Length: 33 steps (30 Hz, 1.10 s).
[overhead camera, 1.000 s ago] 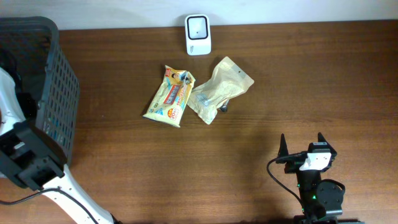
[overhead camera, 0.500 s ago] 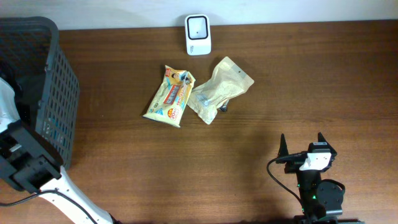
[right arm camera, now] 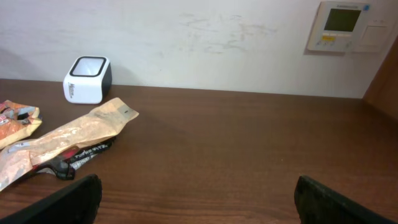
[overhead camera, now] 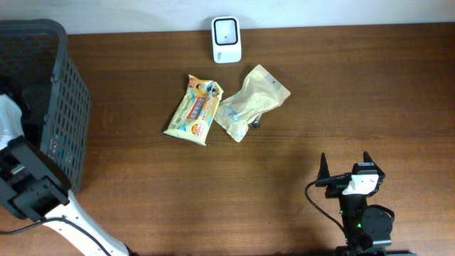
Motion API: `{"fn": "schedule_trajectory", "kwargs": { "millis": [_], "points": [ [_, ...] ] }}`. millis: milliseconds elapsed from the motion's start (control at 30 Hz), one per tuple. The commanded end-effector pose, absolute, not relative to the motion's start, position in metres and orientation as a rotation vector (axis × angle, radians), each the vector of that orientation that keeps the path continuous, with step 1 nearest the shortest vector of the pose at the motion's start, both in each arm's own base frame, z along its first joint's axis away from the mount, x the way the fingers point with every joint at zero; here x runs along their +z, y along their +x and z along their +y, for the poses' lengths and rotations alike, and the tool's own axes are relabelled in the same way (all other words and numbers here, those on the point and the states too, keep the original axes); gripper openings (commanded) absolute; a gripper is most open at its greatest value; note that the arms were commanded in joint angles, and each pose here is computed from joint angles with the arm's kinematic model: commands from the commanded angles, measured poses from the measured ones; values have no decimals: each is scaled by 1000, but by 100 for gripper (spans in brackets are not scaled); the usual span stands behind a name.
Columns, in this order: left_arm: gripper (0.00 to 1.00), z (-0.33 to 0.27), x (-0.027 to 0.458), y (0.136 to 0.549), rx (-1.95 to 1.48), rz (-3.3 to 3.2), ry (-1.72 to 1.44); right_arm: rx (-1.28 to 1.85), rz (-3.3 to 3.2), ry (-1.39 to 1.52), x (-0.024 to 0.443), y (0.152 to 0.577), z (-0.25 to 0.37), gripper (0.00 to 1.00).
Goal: Scan the item barcode
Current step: 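Return the left gripper into the basket and grasp the orange tissue pack, then carry the orange tissue pack to the table and release it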
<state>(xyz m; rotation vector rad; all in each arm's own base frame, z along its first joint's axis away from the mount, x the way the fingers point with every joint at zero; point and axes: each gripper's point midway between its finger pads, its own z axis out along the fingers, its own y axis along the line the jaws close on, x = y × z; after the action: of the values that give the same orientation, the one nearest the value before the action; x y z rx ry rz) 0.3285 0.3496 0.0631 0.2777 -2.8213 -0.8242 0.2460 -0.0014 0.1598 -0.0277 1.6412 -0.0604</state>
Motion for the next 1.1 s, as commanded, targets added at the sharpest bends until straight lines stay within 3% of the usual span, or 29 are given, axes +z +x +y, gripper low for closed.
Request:
{"fn": "schedule_trajectory", "kwargs": {
  "millis": [0,467,1067],
  "points": [
    [40,341,62,334,-726,-2905,269,-52,1647,-24,156,246,-1,98],
    [50,377,90,342,-1102,-2787,344,-52,1647,-24,156,246,-1,98],
    [43,365,53,337,-788,-2960,375,-52,1647,-24,156,246,-1,98]
  ]
}}
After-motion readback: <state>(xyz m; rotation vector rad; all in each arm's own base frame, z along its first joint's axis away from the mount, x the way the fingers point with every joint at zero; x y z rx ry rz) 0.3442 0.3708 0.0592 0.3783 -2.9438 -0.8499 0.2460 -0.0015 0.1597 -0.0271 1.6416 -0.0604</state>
